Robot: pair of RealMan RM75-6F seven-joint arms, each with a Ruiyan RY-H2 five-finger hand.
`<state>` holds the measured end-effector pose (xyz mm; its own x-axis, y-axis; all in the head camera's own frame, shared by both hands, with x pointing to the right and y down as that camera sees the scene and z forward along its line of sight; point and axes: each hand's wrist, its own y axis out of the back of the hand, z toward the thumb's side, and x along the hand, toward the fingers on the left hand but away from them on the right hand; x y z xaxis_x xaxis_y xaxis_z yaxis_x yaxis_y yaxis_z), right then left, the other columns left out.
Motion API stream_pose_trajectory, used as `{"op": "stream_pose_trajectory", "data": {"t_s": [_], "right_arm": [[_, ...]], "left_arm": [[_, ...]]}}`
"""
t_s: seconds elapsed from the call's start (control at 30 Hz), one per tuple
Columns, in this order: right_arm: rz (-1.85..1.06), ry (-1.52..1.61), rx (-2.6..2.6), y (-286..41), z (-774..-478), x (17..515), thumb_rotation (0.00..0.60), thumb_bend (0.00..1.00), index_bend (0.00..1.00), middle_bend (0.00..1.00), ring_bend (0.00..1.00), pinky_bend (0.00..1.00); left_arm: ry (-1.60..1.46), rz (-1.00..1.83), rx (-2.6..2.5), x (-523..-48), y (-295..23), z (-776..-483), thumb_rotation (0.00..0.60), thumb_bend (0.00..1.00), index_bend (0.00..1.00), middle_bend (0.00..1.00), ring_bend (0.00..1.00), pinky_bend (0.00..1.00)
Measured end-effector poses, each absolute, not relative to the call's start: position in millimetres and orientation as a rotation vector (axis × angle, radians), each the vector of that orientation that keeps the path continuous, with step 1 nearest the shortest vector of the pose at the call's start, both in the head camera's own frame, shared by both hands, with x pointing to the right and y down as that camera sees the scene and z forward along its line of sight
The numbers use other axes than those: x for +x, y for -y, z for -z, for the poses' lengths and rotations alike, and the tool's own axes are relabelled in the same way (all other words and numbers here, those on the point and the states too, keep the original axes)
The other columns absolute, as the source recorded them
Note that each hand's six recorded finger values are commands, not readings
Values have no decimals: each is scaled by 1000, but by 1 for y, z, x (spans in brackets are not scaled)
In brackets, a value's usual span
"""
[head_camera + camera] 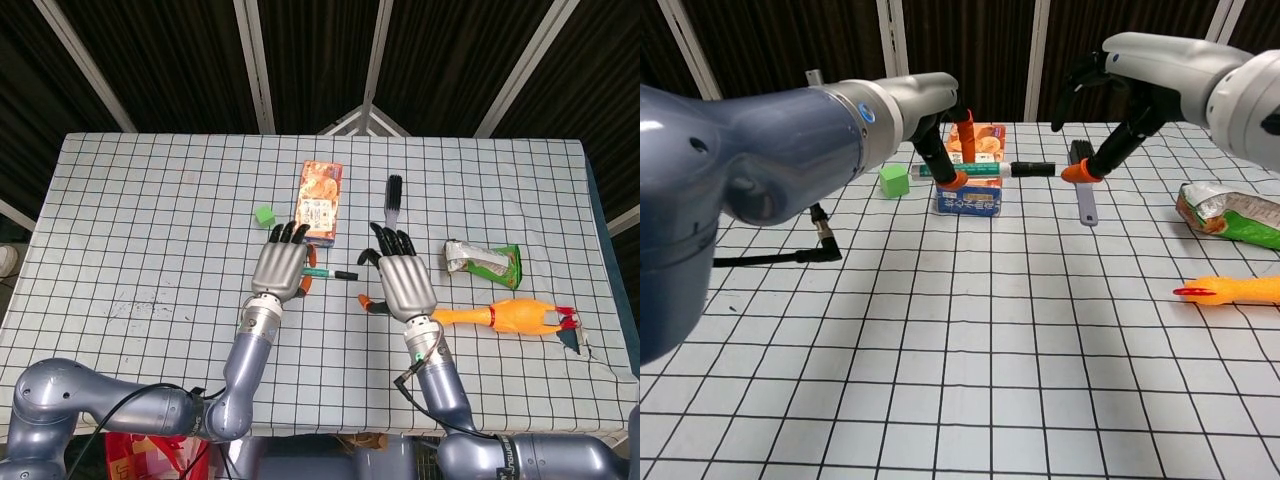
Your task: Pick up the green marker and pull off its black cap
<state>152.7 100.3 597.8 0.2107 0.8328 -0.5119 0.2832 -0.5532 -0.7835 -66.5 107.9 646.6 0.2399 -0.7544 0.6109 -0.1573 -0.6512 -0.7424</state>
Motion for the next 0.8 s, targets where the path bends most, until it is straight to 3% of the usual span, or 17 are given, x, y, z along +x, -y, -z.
{"op": "stream_pose_trajectory", "data": {"t_s": [0.8], "right_arm": [[-1407, 1079, -1976, -97, -615, 141, 600, 240, 486, 19, 29, 36]], "left_arm": [[-833, 1402, -2000, -51, -112, -641, 600, 536, 589, 88, 0, 0]]}}
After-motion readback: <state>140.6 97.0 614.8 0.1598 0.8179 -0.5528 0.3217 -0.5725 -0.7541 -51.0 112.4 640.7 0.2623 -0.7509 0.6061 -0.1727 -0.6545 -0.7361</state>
